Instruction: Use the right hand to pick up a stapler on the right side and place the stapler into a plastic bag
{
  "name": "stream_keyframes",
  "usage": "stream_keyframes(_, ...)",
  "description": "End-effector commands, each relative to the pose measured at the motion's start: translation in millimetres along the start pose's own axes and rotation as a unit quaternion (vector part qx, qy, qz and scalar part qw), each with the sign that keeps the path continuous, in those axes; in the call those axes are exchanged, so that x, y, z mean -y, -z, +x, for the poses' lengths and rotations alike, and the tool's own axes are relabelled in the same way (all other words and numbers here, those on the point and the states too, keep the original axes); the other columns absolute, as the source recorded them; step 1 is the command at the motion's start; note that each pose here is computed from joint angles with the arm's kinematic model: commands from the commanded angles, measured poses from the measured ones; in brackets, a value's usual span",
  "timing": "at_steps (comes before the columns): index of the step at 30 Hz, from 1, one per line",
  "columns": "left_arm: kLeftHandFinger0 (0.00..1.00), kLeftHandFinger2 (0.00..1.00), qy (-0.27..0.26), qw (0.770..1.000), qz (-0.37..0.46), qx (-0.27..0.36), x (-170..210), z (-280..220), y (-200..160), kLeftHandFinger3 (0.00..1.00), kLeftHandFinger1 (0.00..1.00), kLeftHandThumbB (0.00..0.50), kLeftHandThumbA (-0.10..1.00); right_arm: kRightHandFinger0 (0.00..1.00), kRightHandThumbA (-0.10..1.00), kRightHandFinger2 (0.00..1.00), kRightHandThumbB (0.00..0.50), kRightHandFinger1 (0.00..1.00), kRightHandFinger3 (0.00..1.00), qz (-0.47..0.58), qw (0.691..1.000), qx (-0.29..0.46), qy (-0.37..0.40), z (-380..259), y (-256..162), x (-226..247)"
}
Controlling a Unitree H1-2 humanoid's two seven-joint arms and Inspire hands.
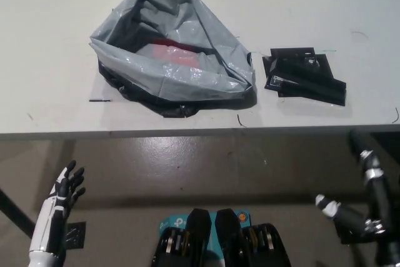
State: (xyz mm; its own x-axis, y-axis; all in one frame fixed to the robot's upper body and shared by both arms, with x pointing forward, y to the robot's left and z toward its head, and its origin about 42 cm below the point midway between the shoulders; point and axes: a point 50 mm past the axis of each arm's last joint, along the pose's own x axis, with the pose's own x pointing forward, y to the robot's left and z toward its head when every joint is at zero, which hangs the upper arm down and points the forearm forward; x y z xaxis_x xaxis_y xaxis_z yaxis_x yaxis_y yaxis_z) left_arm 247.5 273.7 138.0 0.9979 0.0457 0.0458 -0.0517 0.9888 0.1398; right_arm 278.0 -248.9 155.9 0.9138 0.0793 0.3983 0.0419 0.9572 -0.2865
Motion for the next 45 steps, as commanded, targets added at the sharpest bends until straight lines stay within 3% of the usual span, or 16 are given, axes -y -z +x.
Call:
stream_keyframes(1,1.0,1.0,0.015,1.0,0.008,0.002,2.8,-10.0,-6.2,1.0,1.0,0.097,1.0,1.0,0.86,1.0,0.321,1.0,1.0,-0.097,0.992,0.084,-0.013,60.4,-75.6,55.1)
stream_keyframes(2,1.0,1.0,0.015,1.0,0.007,-0.001,0.9,-9.5,-0.7,1.0,1.0,0.084,1.0,1.0,0.78,1.0,0.309,1.0,1.0,-0.104,0.991,0.085,-0.019,77.0,-84.0,62.3)
stream_keyframes(4,1.0,1.0,0.012,1.0,0.008,-0.001,-2.4,-7.2,6.1,1.0,1.0,0.083,1.0,1.0,0.76,1.0,0.315,1.0,1.0,-0.111,0.99,0.082,-0.025,100.1,-93.4,68.3)
stream_keyframes(8,1.0,1.0,0.005,1.0,0.009,-0.006,-6.9,-6.8,12.1,1.0,1.0,0.124,1.0,1.0,0.82,1.0,0.274,1.0,1.0,-0.156,0.984,0.071,-0.059,141.4,-107.9,69.1)
stream_keyframes(10,1.0,1.0,0.006,1.0,0.011,-0.011,-8.8,-8.1,13.7,1.0,1.0,0.138,1.0,1.0,0.86,1.0,0.289,1.0,1.0,-0.198,0.975,0.038,-0.097,169.6,-113.8,66.4)
stream_keyframes(12,1.0,1.0,0.008,1.0,0.013,-0.014,-8.7,-9.0,13.4,1.0,1.0,0.139,1.0,1.0,0.82,1.0,0.295,1.0,1.0,-0.21,0.97,0.007,-0.124,190.4,-114.8,63.3)
stream_keyframes(14,1.0,1.0,0.013,1.0,0.016,-0.014,-8.3,-10.4,14.5,1.0,1.0,0.131,1.0,1.0,0.79,1.0,0.294,1.0,1.0,-0.219,0.964,-0.021,-0.147,208.6,-110.7,58.6)
stream_keyframes(17,1.0,1.0,0.018,1.0,0.017,-0.008,-6.7,-10.3,13.0,1.0,1.0,0.104,1.0,1.0,0.84,1.0,0.324,1.0,1.0,-0.245,0.951,-0.06,-0.177,240.1,-101.3,48.8)
stream_keyframes(18,1.0,1.0,0.02,1.0,0.019,-0.005,-6.4,-10.1,13.1,1.0,1.0,0.094,1.0,1.0,0.81,1.0,0.283,1.0,1.0,-0.244,0.951,-0.065,-0.18,243.7,-100.3,48.1)
stream_keyframes(19,1.0,1.0,0.022,1.0,0.021,-0.004,-5.3,-10.5,12.8,1.0,1.0,0.103,1.0,1.0,0.78,1.0,0.324,1.0,1.0,-0.24,0.948,-0.085,-0.192,258.9,-91.2,45.0)
stream_keyframes(21,1.0,1.0,0.03,0.999,0.022,-0.005,-4.3,-11.5,12.6,1.0,1.0,0.112,1.0,1.0,0.78,1.0,0.339,1.0,1.0,-0.239,0.941,-0.119,-0.207,277.7,-78.5,40.4)
stream_keyframes(26,1.0,1.0,0.038,0.999,0.027,-0.004,-3.5,-11.8,11.4,1.0,1.0,0.119,1.0,1.0,0.79,1.0,0.323,1.0,1.0,-0.253,0.92,-0.178,-0.24,298.7,-55.6,28.5)
stream_keyframes(27,1.0,1.0,0.039,0.999,0.027,-0.004,-3.0,-11.9,10.9,1.0,1.0,0.113,1.0,1.0,0.84,1.0,0.36,1.0,1.0,-0.26,0.914,-0.195,-0.245,304.9,-48.2,24.2)
stream_keyframes(35,1.0,1.0,0.047,0.998,0.031,0.011,-0.1,-11.3,7.0,1.0,1.0,0.078,1.0,1.0,0.86,1.0,0.357,1.0,1.0,-0.27,0.896,-0.239,-0.26,326.4,-19.4,5.0)
stream_keyframes(38,1.0,1.0,0.053,0.998,0.033,0.021,2.1,-11.1,3.0,1.0,1.0,0.002,1.0,1.0,0.87,1.0,0.363,1.0,1.0,-0.269,0.891,-0.26,-0.258,330.7,-10.7,3.6)
stream_keyframes(45,1.0,1.0,0.058,0.997,0.037,0.03,4.3,-7.0,1.6,1.0,1.0,0.0,1.0,1.0,0.85,1.0,0.343,1.0,1.0,-0.248,0.89,-0.275,-0.265,326.8,-0.1,0.3)
